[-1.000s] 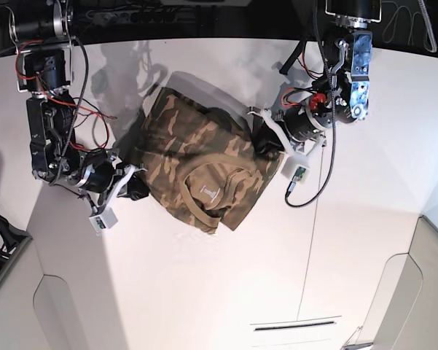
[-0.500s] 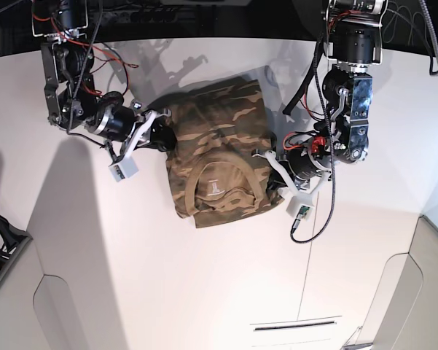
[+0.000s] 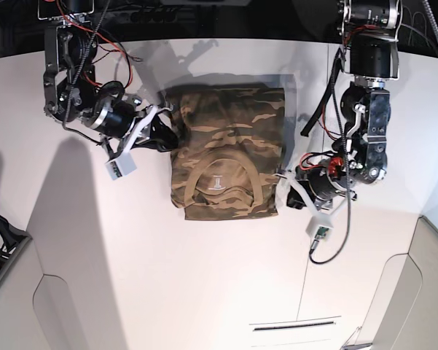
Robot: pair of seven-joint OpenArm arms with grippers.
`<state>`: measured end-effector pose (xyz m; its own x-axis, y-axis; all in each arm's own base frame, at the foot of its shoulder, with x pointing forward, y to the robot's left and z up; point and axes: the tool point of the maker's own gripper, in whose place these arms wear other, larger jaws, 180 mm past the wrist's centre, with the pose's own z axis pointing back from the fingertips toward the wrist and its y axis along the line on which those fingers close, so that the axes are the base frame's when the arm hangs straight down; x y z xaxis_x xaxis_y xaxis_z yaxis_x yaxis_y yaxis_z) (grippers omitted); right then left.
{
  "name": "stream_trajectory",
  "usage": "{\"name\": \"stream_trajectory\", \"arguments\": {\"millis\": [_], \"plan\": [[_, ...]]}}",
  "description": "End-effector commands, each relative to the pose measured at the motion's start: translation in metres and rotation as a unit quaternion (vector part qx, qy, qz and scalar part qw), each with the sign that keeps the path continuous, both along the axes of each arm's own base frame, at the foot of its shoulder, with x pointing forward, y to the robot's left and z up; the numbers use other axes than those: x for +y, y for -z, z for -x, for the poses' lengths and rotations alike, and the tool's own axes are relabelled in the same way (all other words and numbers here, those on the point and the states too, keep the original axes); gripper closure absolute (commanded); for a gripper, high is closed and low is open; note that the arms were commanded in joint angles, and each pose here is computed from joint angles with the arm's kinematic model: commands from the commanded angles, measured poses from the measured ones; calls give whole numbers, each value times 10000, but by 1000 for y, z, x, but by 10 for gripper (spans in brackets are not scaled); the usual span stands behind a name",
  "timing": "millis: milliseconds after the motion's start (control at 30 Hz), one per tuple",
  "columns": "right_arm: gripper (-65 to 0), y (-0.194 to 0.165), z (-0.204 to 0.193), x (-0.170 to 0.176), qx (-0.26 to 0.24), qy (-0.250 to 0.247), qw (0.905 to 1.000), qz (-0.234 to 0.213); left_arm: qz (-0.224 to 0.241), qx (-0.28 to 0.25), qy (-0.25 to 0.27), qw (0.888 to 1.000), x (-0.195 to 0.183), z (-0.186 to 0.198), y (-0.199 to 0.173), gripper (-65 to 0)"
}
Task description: Fold the T-shirt properly
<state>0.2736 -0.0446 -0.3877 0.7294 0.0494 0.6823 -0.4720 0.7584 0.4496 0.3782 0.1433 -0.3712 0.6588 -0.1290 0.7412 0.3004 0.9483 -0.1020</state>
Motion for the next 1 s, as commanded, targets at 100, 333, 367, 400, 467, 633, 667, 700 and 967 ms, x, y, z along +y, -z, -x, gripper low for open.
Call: {"name": "stream_trajectory", "arguments": {"millis": [100, 333, 367, 400, 467, 633, 667, 700, 967], "plan": [[0, -16, -6, -23, -76, 149, 9998, 119, -143, -290, 206, 9993, 10, 16, -26, -69], [0, -19, 25, -55, 217, 65, 9997, 113, -737, 116, 629, 9952, 27, 103, -14, -41], [0, -17, 34, -59, 283, 27, 9995, 164, -802, 194, 648, 9945, 31, 116, -12, -38], [0, -15, 43, -63, 352, -11, 9991, 217, -858, 273, 652, 9938, 35, 129, -11, -31], [0, -10, 63, -70, 535, -87, 9981, 303, -963, 446, 609, 9925, 45, 153, -10, -15], [0, 7, 119, -85, 1156, -273, 9918, 480, -1166, 1040, 452, 9867, 67, 215, -3, -15], [0, 11, 131, -88, 1315, -302, 9895, 511, -1180, 1212, 429, 9847, 71, 228, 2, -15], [0, 15, 145, -91, 1489, -334, 9869, 527, -1155, 1422, 435, 9821, 71, 242, 7, -15], [0, 38, 262, -100, 2869, -953, 9499, 788, -687, 3278, 895, 9380, 60, 378, 55, -15]]}}
